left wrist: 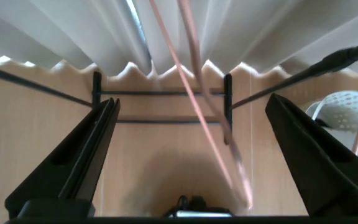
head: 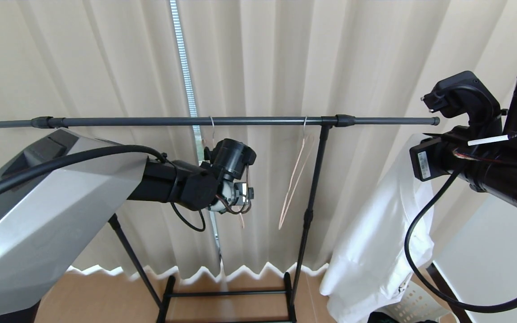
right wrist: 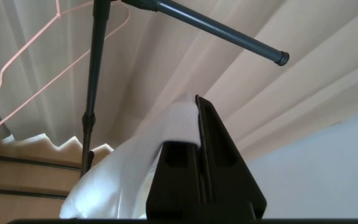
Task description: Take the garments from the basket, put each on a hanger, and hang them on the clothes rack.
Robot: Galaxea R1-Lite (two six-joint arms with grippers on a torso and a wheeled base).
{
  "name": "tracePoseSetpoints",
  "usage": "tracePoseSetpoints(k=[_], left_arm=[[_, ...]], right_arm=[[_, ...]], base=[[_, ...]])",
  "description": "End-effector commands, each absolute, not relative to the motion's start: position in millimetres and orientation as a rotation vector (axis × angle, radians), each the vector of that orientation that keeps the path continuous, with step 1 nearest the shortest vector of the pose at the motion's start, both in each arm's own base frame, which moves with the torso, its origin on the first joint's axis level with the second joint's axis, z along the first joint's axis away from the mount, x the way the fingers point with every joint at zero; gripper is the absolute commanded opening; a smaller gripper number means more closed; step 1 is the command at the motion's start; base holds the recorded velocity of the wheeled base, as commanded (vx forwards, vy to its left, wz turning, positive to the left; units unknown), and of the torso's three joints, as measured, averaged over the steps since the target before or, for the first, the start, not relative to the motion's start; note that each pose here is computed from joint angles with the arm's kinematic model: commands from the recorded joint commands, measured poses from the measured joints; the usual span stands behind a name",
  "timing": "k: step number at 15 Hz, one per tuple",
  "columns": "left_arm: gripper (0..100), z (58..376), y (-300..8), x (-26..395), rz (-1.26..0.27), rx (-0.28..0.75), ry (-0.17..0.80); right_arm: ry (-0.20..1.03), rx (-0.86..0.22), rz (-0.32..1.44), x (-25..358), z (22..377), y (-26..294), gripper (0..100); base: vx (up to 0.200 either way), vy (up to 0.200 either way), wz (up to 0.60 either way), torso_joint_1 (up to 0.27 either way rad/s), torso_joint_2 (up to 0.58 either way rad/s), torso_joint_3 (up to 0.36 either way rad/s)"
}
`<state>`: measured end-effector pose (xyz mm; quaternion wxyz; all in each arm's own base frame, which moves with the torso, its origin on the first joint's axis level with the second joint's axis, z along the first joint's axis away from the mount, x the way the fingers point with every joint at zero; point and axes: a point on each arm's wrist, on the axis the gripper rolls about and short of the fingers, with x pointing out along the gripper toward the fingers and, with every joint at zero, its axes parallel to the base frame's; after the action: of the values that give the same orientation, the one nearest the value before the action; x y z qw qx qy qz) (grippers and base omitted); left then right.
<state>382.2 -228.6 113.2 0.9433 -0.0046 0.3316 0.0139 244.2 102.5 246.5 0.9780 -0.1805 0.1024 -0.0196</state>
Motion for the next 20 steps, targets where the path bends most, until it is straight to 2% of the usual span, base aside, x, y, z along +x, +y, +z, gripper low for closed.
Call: tracePoseSetpoints(k=[1, 6, 12, 13, 20], left_arm=[[100, 105.6, -225.8, 391.8, 0.043, -0.013, 0.675], [100, 116.0, -225.2, 407.2, 0.05, -0.05, 0.623], [100, 104.6, -227.1, 420.8, 0.06, -0.055, 0.62], [0, 104.7, -226.9, 420.4, 0.06, -0.055, 0.62], [0, 104.7, -228.9, 417.8, 0.053, -0.052, 0.625]], right_arm=[[0.206, -0.364, -0.038, 243.9, 246.4, 102.5, 0], [0.209, -0.365, -0.039, 244.2, 245.9, 102.6, 0], [0.211, -0.368, -0.037, 243.9, 244.7, 102.9, 0], [0.211, -0.368, -0.037, 243.9, 244.7, 102.9, 0], [0.215, -0.37, -0.036, 244.9, 243.5, 103.3, 0]], base=[[0.0, 0.0, 0.0, 0.0, 0.0, 0.0], [0.0, 0.0, 0.0, 0.0, 0.0, 0.0], [0.0, 0.0, 0.0, 0.0, 0.0, 0.0], [0.0, 0.0, 0.0, 0.0, 0.0, 0.0], [0.0, 0.0, 0.0, 0.0, 0.0, 0.0]])
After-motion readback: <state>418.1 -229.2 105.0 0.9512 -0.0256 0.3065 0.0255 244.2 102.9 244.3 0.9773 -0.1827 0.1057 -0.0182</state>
